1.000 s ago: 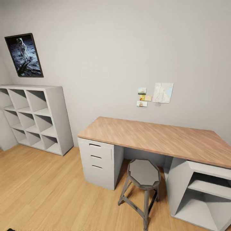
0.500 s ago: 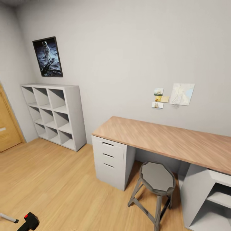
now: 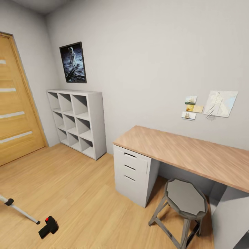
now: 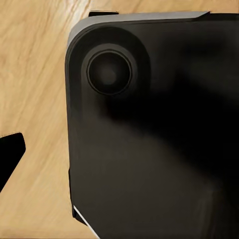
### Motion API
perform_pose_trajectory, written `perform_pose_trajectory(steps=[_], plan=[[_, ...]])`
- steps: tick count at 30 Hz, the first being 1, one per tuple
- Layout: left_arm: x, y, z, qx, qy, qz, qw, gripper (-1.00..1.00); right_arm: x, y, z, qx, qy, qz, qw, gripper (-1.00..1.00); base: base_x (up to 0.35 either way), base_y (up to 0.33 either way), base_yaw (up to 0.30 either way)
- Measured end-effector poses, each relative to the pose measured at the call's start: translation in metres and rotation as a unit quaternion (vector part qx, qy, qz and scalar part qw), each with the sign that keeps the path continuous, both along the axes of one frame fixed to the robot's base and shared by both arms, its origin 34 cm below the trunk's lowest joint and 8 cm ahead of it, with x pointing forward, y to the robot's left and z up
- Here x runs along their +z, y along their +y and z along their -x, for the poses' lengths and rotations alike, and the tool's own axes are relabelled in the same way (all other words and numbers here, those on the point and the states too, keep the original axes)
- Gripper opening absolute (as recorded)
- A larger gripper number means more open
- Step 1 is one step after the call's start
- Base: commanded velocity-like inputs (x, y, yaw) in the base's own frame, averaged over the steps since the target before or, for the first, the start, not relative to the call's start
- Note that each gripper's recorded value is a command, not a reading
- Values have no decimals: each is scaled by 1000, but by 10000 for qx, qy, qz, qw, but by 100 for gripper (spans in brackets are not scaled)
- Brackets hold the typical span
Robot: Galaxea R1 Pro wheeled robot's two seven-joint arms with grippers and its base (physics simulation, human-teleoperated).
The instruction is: Attach the digital camera to the camera tripod in the bedroom.
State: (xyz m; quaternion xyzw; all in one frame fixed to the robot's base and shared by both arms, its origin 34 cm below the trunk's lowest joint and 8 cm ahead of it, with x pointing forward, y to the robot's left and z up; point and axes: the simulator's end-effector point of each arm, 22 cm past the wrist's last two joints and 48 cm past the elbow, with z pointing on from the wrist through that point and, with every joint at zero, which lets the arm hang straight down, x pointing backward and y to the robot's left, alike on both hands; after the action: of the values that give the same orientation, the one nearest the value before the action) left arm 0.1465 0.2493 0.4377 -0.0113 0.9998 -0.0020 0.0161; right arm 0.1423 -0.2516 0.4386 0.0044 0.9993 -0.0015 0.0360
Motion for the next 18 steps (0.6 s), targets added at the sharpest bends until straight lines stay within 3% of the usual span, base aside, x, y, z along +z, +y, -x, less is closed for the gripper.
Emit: perform_pose_trajectory(steps=[18], plan=[[0,1,-1,1,-6,-8,10000,100,0,-2,0,-24,4,14,10000,100,0,0,280]])
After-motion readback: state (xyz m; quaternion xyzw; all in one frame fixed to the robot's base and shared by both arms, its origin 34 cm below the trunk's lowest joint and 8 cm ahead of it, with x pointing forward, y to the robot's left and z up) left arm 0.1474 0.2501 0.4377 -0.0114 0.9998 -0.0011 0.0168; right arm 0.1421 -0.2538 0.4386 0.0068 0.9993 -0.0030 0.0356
